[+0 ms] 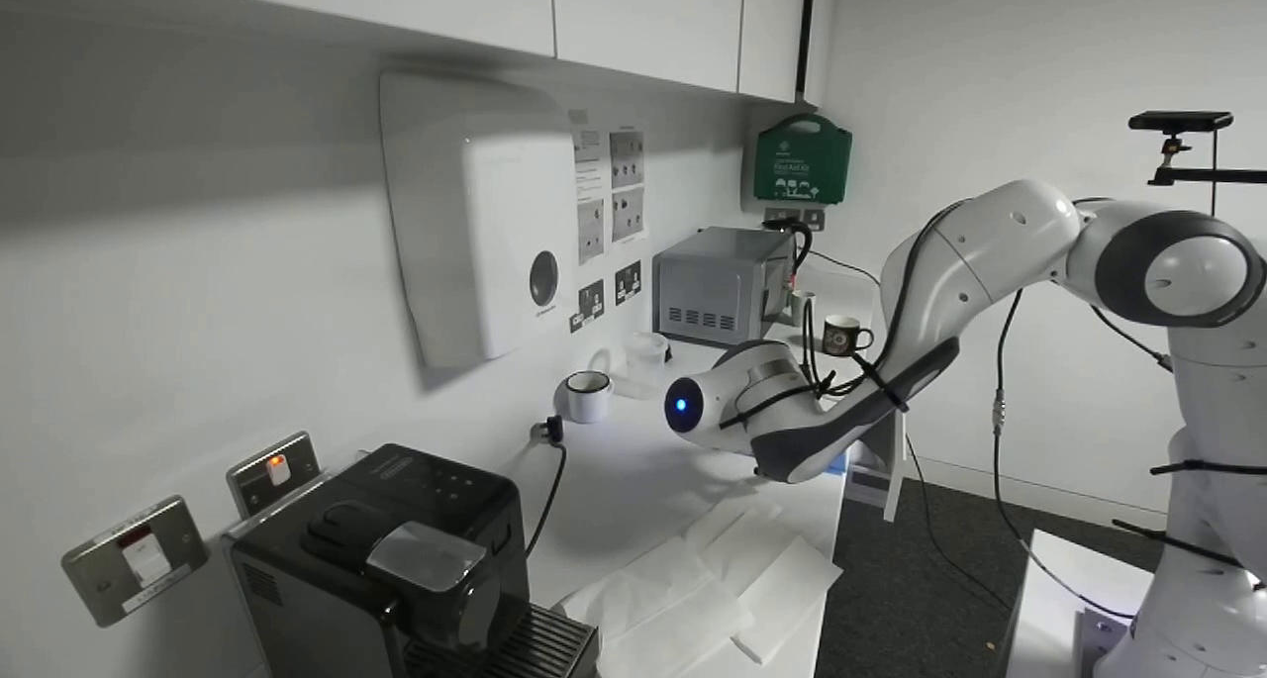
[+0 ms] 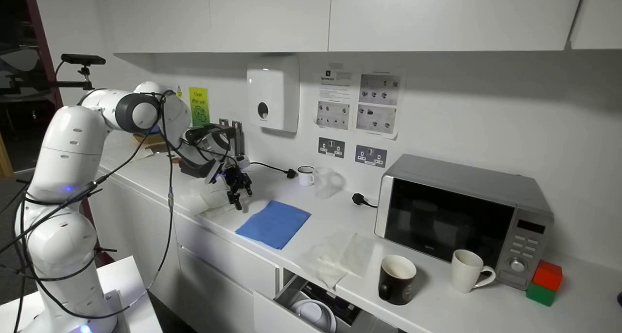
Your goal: Unfold the blue cloth
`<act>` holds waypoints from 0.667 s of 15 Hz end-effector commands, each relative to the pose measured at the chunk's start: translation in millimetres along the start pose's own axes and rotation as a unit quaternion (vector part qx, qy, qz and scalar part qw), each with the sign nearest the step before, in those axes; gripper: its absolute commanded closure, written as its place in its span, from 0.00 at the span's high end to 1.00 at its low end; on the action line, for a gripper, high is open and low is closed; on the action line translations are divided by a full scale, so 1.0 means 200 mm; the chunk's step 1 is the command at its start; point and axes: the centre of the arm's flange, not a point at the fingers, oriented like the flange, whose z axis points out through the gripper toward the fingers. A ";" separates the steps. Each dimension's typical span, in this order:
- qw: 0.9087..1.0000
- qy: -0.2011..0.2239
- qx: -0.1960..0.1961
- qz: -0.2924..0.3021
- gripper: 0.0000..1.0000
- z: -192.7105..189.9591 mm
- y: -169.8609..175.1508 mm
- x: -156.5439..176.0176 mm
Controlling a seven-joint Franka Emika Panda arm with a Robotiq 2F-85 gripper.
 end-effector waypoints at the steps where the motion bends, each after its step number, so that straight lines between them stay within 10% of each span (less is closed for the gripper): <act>1: 1.000 -0.001 -0.003 -0.011 1.00 0.07 0.05 -0.04; 10: 1.000 -0.023 -0.011 -0.015 1.00 0.15 0.11 -0.03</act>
